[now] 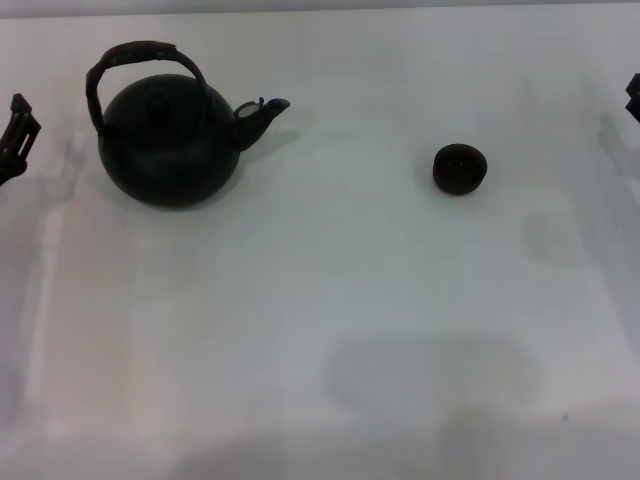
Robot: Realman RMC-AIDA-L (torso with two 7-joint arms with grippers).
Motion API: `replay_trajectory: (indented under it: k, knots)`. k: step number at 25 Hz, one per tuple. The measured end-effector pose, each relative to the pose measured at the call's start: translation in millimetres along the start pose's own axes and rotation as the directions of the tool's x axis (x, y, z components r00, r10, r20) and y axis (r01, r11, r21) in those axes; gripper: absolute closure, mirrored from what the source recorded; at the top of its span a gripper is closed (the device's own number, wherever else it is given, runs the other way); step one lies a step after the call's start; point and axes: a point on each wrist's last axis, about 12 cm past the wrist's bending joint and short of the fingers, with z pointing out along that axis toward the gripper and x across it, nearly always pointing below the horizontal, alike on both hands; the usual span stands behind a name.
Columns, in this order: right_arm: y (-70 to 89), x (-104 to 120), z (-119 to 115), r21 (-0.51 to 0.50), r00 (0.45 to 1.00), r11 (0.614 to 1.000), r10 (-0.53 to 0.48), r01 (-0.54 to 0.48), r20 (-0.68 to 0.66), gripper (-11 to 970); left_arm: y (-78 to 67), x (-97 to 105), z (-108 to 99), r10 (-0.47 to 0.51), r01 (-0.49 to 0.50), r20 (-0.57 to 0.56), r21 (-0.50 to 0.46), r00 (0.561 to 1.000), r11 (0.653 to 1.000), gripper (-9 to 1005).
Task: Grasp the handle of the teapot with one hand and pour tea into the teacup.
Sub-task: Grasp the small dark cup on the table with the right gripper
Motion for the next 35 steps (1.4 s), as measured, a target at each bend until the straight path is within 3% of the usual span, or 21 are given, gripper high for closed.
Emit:
replay_trajectory:
  k: [27, 31, 35]
  knots:
    - [5.3, -6.3, 10.5, -0.027, 1.0, 0.999, 0.027, -0.027, 0.01, 116, 2.1, -0.7, 0.0, 0.0, 0.0, 0.003, -0.009, 1.0, 1.0, 108]
    - [9.8, -10.7, 18.0, -0.06, 0.999, 0.997, 0.043, -0.042, 0.007, 116, 2.0, -0.6, -0.1, 0.001, -0.001, 0.002, -0.008, 1.0, 1.0, 109]
    - [18.0, -21.9, 31.4, -0.175, 0.996, 0.981, 0.082, -0.085, -0.028, 116, 2.0, -0.5, -0.1, 0.001, -0.001, 0.002, -0.007, 1.0, 1.0, 109]
